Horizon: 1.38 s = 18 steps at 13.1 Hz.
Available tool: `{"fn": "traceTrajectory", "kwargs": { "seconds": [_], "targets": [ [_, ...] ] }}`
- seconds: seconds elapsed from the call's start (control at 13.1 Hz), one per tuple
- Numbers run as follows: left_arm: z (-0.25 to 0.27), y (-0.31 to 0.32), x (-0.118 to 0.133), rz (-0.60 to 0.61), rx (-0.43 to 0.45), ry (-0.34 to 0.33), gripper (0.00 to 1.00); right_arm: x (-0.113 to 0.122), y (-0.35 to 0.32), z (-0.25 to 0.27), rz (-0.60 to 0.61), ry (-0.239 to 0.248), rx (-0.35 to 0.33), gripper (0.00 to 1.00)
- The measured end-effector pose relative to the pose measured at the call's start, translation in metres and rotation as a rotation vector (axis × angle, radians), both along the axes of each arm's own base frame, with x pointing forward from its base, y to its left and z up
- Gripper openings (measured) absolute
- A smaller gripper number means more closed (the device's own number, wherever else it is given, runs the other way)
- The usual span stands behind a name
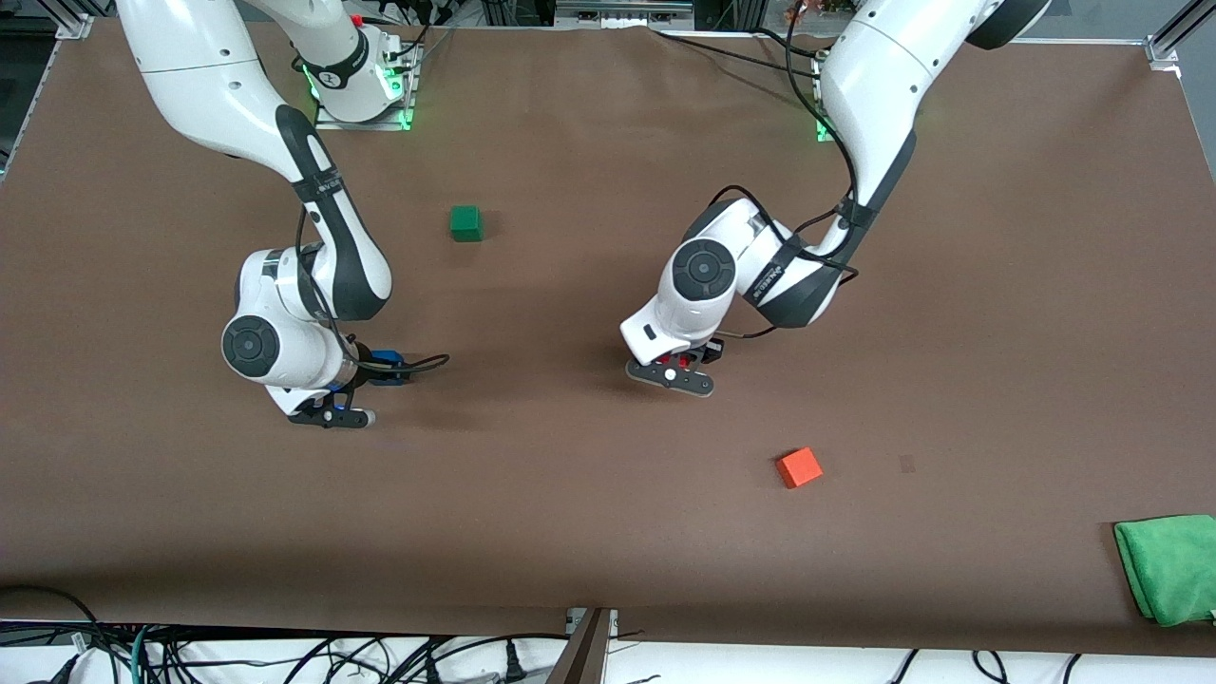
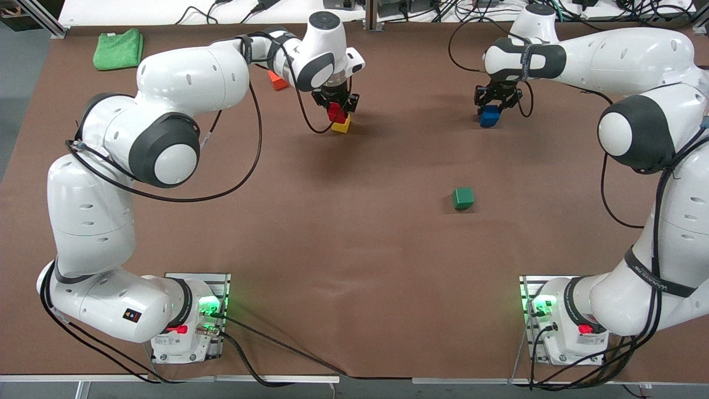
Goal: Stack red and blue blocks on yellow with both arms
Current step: 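Set the red cube on the yellow cube while the right gripper lifts blue, then open the left gripper and withdraw while the right gripper brings the blue cube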
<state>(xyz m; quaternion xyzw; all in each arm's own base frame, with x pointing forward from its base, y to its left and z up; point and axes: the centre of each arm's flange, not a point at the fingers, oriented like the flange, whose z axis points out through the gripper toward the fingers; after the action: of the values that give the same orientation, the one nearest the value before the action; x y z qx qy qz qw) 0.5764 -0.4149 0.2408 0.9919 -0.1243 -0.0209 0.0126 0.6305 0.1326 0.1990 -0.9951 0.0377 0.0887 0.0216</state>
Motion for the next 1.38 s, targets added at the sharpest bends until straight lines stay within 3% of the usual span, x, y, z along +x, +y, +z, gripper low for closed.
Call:
{"fn": "traceTrajectory", "kwargs": {
  "seconds": [0.23, 0.38, 0.61, 0.84, 0.99, 1.15, 1.38],
  "targets": [
    [-0.002, -0.005, -0.002, -0.009, 0.006, -0.005, 0.56, 0.0, 0.002, 0.014, 0.004, 0.008, 0.005, 0.55],
    [0.004, -0.003, 0.005, 0.003, 0.001, -0.019, 0.7, 0.009, 0.008, 0.035, 0.012, -0.009, 0.014, 0.55],
    [0.048, 0.014, 0.041, 0.057, -0.002, -0.069, 1.0, 0.032, 0.036, 0.094, 0.054, -0.037, 0.035, 0.55],
    [0.112, 0.066, 0.084, 0.152, -0.015, -0.125, 1.0, 0.041, 0.086, 0.132, 0.03, -0.053, 0.037, 0.55],
    [0.159, 0.11, 0.1, 0.215, -0.009, -0.151, 1.0, 0.037, 0.142, 0.145, -0.034, -0.07, 0.03, 0.55],
    [0.203, 0.15, 0.101, 0.267, 0.022, -0.146, 1.0, 0.023, 0.208, 0.152, -0.119, -0.09, 0.025, 0.55],
    [0.269, 0.221, 0.087, 0.31, 0.07, -0.081, 1.0, -0.016, 0.319, 0.155, -0.271, -0.115, 0.028, 0.55]
  ]
}}
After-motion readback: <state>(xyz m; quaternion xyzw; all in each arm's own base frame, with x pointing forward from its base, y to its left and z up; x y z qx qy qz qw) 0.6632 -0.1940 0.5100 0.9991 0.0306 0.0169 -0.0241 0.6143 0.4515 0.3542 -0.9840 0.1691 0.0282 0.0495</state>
